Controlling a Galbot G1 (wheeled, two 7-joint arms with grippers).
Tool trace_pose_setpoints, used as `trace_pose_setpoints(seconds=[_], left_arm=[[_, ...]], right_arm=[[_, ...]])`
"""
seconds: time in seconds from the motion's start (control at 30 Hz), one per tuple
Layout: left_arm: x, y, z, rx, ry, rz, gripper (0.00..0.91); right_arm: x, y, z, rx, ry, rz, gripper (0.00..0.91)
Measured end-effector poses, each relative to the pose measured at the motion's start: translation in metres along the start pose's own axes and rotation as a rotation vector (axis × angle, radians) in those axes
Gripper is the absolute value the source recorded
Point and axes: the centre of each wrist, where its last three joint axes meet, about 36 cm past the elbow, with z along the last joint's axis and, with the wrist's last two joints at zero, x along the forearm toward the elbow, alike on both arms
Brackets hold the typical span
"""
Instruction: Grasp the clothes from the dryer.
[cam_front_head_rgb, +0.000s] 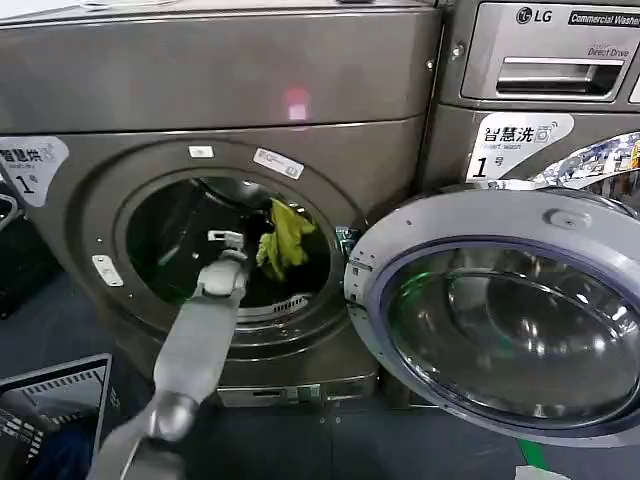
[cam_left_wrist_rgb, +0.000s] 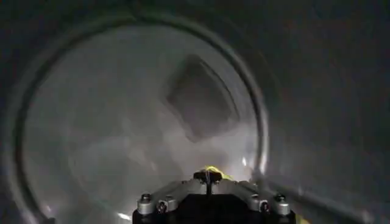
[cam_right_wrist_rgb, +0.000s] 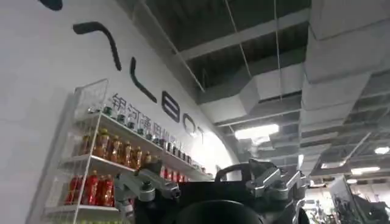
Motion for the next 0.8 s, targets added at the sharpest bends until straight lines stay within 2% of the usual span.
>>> trace_pose_setpoints(seconds=[0.3, 0.57, 0.8], left_arm=[[0.047, -0.015, -0.007, 0.061, -0.142, -0.115, 0.000], [0.062, -0.020, -0.012, 0.052, -0.170, -0.127, 0.000], [0.070, -0.018, -0.007, 0.044, -0.160, -0.140, 0.000]], right_arm=[[0.001, -0.004, -0.004, 0.005, -0.020, 0.006, 0.907], [0.002, -0.006, -0.004, 0.002, -0.033, 0.003, 0.907], [0.003, -0.004, -0.006, 0.003, -0.038, -0.011, 0.907]])
